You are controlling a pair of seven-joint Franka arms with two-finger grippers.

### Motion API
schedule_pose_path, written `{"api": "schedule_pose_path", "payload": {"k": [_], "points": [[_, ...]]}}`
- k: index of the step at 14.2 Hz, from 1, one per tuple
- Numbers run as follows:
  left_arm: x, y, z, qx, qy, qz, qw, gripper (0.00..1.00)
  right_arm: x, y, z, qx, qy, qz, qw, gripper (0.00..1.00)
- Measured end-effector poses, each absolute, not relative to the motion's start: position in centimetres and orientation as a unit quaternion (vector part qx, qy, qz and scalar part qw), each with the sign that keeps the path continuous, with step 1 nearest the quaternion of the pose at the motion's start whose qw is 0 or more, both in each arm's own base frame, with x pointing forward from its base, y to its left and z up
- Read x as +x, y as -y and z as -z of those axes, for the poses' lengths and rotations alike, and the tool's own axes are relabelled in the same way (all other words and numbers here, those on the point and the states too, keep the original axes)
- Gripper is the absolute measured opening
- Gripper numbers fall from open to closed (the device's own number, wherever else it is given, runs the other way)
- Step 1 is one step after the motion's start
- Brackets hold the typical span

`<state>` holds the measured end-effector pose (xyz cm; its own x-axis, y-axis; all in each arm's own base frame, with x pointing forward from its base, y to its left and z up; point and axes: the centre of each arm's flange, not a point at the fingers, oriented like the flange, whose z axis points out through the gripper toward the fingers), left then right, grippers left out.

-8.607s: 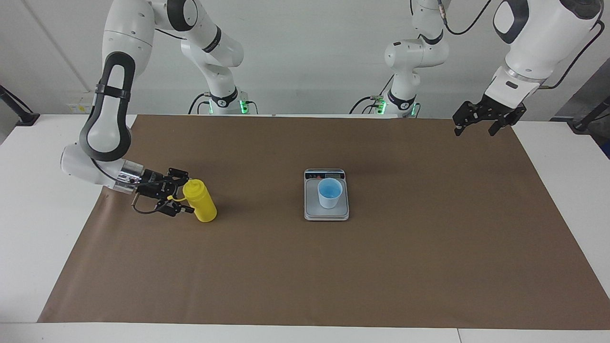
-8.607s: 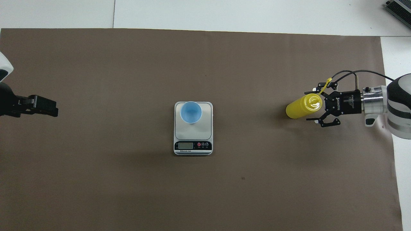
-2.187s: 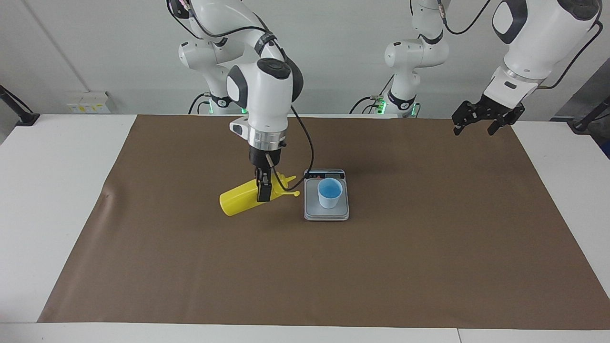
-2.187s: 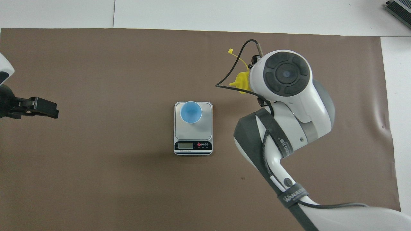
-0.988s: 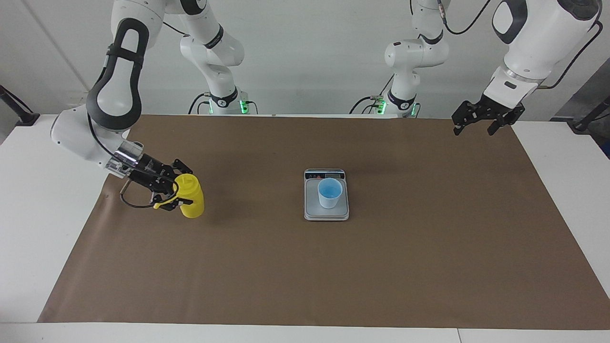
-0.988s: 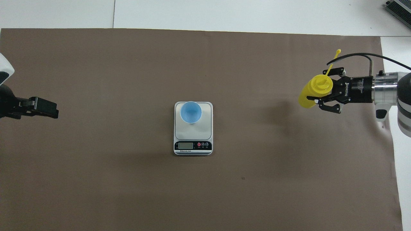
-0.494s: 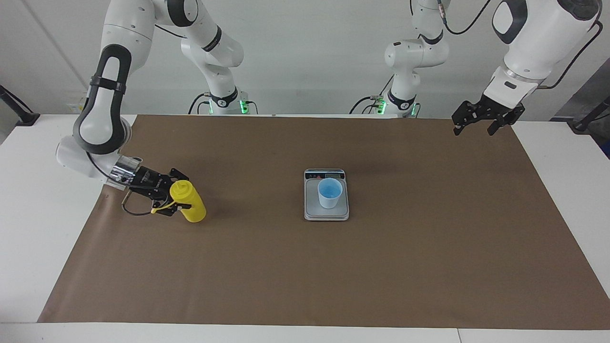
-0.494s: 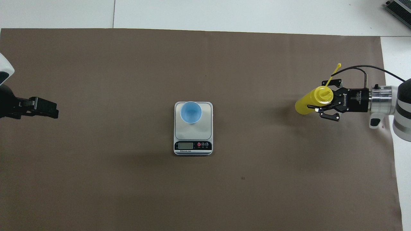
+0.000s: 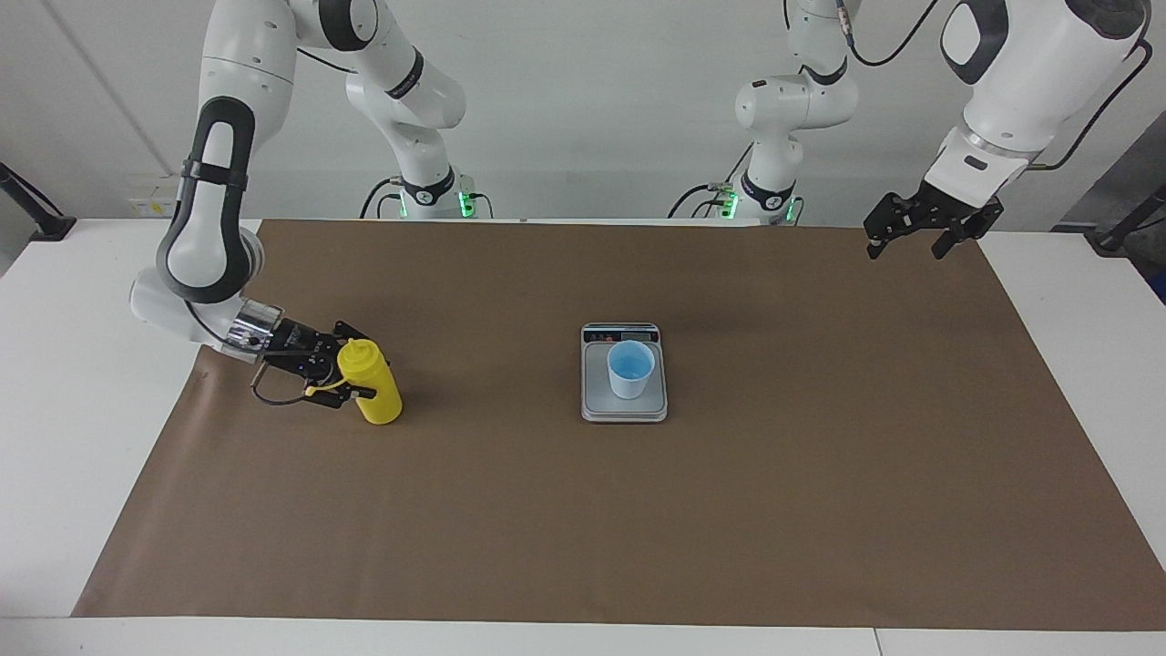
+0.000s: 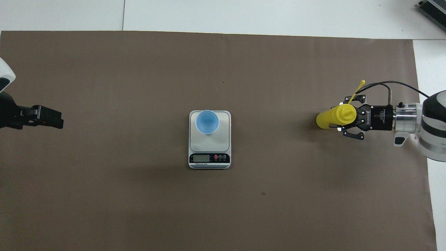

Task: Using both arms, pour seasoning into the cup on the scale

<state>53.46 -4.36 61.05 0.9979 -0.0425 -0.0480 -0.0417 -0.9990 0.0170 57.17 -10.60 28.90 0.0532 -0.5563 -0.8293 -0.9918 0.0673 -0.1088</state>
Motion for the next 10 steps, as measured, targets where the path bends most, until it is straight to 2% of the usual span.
{"api": "schedule_pose_path", "payload": {"k": [2,3,6,10], "points": [[53.5,4.4,-61.0,0.999,0.021,0.024,0.008,1.00,56.6,10.5,-28.2,-0.639,-0.613,-0.275,0.374,0.96],[53.5,4.4,-61.0,0.999,0.021,0.024,0.008,1.00,56.4,10.8,-28.1,-0.648,-0.611,-0.270,0.365,1.00],[53.5,4.4,-61.0,0.999,0.021,0.024,0.008,1.00,56.2,11.7,-28.8,-0.683,-0.603,-0.248,0.331,1.00],[53.5,4.4,-61.0,0.999,0.021,0.024,0.008,1.00,56.6,13.3,-31.4,-0.723,-0.599,-0.183,0.291,1.00]]}}
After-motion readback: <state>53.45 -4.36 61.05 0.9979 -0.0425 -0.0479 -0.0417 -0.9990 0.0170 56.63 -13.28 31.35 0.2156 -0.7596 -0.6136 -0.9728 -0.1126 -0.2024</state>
